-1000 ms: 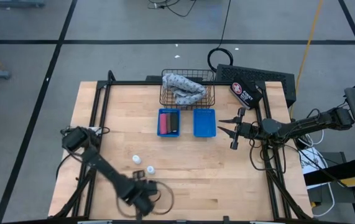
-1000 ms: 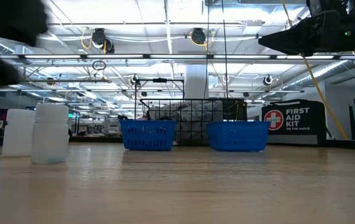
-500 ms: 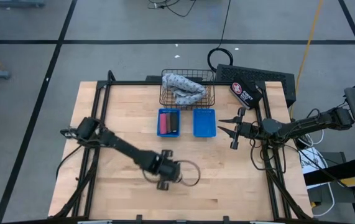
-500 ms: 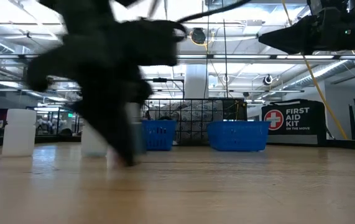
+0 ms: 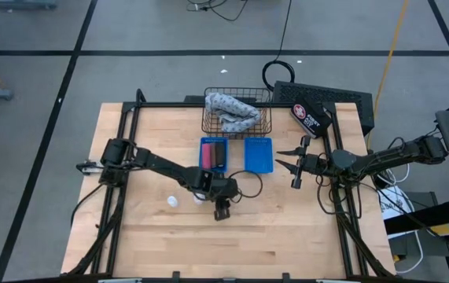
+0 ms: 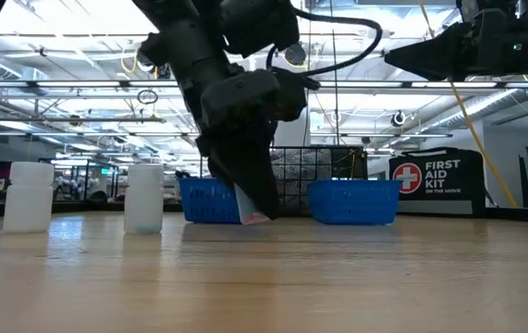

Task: Pick & Place Medicine items
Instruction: Put the bottom white pill bottle into the right blue bin

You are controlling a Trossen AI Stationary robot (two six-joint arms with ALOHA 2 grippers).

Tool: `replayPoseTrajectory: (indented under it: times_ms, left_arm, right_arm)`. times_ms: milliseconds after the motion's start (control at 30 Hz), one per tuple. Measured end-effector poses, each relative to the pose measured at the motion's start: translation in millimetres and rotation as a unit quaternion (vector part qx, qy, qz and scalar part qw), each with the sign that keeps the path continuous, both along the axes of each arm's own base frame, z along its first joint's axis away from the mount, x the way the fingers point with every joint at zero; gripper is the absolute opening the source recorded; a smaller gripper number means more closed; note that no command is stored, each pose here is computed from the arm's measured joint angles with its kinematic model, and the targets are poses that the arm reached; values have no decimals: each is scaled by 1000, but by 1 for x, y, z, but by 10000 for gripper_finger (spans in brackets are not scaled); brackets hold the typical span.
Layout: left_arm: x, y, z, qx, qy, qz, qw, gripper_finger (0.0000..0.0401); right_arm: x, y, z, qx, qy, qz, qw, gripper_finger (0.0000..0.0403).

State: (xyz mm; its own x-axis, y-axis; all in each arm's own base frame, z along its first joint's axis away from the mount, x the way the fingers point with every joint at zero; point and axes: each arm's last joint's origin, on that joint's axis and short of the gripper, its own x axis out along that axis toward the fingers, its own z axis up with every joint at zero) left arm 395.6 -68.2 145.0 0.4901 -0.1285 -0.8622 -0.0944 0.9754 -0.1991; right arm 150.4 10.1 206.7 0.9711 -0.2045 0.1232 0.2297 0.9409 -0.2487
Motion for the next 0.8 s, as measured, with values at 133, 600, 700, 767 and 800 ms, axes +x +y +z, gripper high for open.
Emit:
replayPoseTrajectory:
  times_ms: [133, 600, 700, 767, 800]
  left_arm:
    - [2, 3, 1, -2, -7, 0, 1000, 146]
    - [4, 1, 4, 4, -26, -19, 999, 183]
    - [4, -1, 4, 7, -27, -25, 999, 199]
    - [3, -2, 4, 11, -27, -24, 999, 204]
    - [3, -2, 4, 17, -26, -23, 999, 204]
  right_arm:
    - [0, 0, 0, 0, 0, 0, 1000, 105]
    - [0, 0, 0, 0, 0, -1, 1000, 105]
    - [0, 0, 0, 0, 0, -1, 1000, 105]
    - [0, 0, 0, 0, 0, -1, 1000, 105]
    - [0, 0, 0, 0, 0, -1, 1000, 105]
